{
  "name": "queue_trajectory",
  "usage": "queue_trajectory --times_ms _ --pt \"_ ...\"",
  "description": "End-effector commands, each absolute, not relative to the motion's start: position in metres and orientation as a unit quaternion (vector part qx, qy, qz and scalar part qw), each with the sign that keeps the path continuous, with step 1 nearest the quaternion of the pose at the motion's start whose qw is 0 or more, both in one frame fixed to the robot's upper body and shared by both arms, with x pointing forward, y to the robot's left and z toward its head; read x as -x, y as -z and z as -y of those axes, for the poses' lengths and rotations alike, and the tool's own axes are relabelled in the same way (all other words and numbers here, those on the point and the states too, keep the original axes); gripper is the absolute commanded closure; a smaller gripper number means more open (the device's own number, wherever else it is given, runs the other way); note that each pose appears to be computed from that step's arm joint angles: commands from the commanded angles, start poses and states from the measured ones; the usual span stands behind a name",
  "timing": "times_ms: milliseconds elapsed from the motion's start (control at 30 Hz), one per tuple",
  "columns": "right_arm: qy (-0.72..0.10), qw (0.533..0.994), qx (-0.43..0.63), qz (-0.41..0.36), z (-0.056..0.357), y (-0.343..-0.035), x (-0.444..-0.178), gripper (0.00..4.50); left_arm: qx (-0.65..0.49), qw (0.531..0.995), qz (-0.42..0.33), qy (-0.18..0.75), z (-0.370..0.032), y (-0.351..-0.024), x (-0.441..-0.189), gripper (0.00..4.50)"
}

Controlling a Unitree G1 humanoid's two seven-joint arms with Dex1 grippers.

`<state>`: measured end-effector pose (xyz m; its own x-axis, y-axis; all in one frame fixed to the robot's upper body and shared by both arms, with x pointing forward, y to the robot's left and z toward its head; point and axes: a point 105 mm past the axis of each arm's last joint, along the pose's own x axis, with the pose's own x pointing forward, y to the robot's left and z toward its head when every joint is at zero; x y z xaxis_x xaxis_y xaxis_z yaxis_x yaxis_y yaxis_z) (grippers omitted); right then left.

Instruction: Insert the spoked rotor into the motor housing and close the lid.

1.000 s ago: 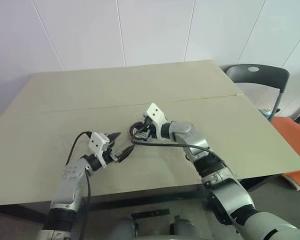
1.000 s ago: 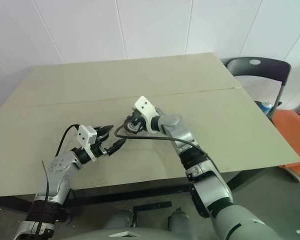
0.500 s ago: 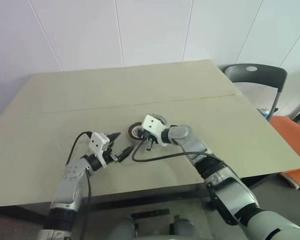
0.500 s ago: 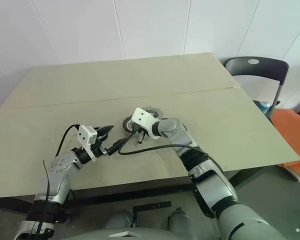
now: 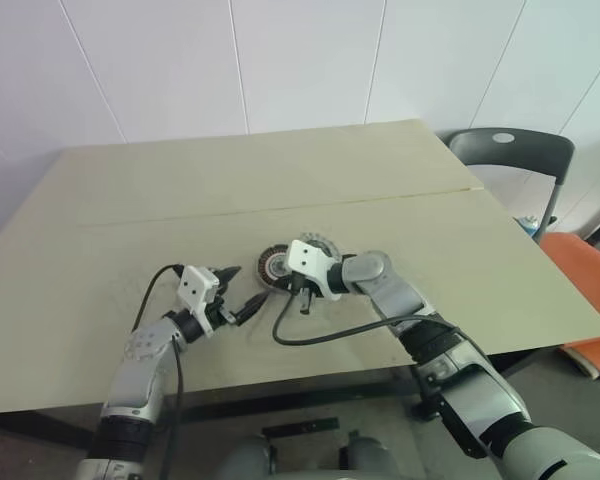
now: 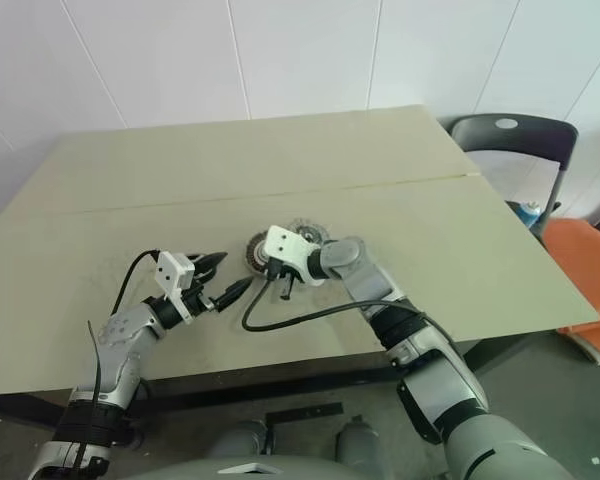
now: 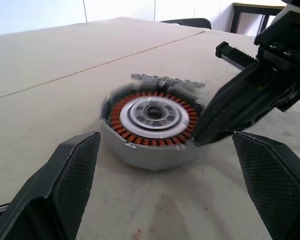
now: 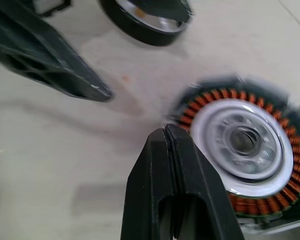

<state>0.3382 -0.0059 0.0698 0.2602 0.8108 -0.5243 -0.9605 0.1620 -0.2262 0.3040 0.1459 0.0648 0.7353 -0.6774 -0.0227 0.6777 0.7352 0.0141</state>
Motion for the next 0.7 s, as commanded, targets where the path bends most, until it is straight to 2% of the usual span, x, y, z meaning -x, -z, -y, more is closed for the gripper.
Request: queue_trajectory --times_ms 33,167,333,433,533,633,700 --pt "-0.604 0.736 0.272 -0.141 0.006 -0.072 -0.333 4.48 -0.020 0.930 0.015 0.367 -0.145 -0.075 -0.306 0.00" --pt "-0.604 0.736 0.269 -0.143 0.007 -0.070 -0.332 4.48 -0.020 0.930 0.014 0.367 -0.145 -0.075 -0.305 0.00" --pt "-0.585 0.778 0.199 -0.117 0.000 -0.089 -0.344 4.48 -0.021 0.929 0.014 0.370 -0.145 -0.075 -0.306 0.00" --pt "-0.604 0.767 0.181 -0.117 -0.002 -0.093 -0.336 4.48 -0.021 0.928 0.013 0.372 -0.143 -0.075 -0.306 0.00" --pt "-0.646 0.739 0.157 -0.109 0.000 -0.110 -0.323 4.48 -0.021 0.927 0.013 0.374 -0.141 -0.075 -0.307 0.00" --pt "-0.632 0.748 0.176 -0.100 0.007 -0.122 -0.331 4.48 -0.020 0.926 0.014 0.376 -0.140 -0.075 -0.307 0.00" --pt "-0.613 0.745 0.249 -0.092 0.016 -0.126 -0.340 3.91 -0.020 0.926 0.014 0.376 -0.140 -0.075 -0.307 0.00"
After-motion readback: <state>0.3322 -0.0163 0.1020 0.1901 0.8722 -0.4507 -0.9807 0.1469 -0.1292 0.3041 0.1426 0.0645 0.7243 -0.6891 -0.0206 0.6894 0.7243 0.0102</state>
